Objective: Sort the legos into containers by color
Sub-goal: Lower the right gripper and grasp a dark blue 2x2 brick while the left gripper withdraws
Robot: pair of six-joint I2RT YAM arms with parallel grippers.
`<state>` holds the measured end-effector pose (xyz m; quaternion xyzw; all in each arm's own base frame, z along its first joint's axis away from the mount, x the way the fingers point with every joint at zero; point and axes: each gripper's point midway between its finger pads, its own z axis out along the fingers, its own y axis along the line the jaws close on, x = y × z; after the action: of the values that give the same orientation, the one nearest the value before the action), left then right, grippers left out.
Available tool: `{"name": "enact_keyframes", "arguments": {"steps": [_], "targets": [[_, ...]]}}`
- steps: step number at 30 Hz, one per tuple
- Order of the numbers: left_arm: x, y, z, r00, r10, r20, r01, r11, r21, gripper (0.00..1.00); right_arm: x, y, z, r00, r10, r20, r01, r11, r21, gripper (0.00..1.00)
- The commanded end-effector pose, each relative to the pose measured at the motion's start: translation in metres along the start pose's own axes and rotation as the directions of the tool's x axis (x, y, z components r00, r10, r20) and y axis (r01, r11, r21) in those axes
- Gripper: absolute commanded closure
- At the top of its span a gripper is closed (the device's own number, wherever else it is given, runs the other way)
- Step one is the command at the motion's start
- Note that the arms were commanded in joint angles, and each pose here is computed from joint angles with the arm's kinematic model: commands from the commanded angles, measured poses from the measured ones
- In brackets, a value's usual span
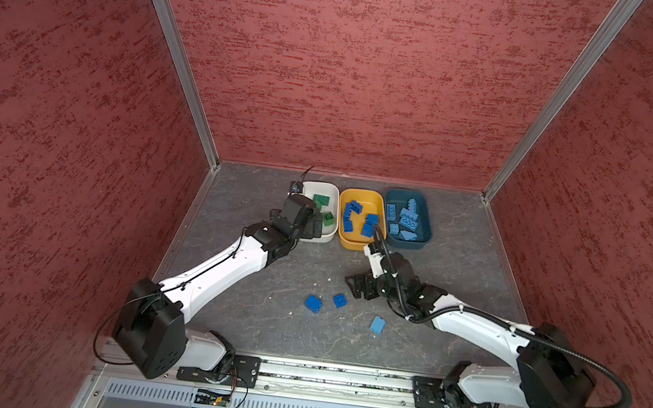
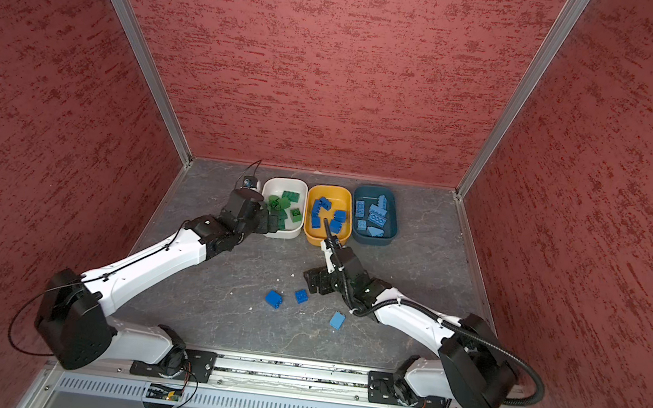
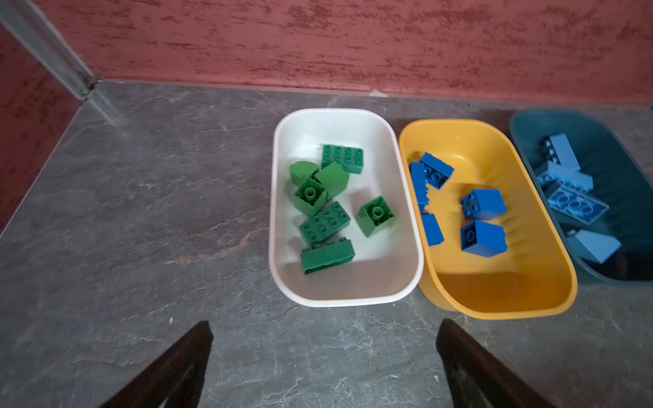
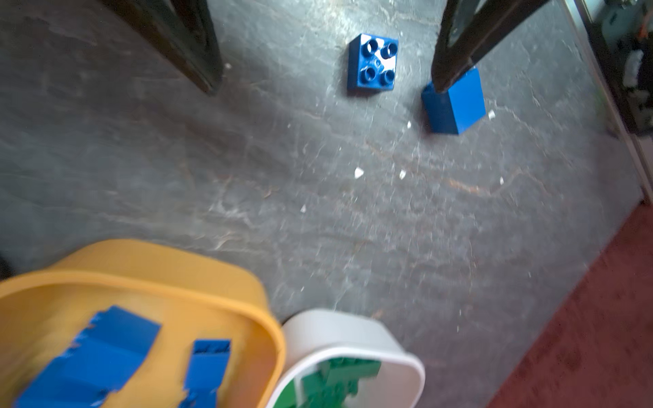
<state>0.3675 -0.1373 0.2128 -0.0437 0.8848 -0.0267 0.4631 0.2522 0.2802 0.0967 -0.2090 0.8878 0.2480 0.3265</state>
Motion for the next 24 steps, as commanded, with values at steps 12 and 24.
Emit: {"name": "enact_keyframes", "arguments": {"steps": [12,24], "targets": [[0.007,0.034,-0.007,0.983,-0.177,0.055,0.180,0.983,-0.047,0.01,0.043,0.021,0.058,0.943,-0.225,-0.245,0.252,0.964,0.086,0.22],[0.010,0.036,0.000,0.983,-0.176,0.044,0.179,0.981,-0.068,0.01,0.085,0.010,0.046,0.858,-0.297,-0.419,0.366,0.926,0.092,0.54]]}}
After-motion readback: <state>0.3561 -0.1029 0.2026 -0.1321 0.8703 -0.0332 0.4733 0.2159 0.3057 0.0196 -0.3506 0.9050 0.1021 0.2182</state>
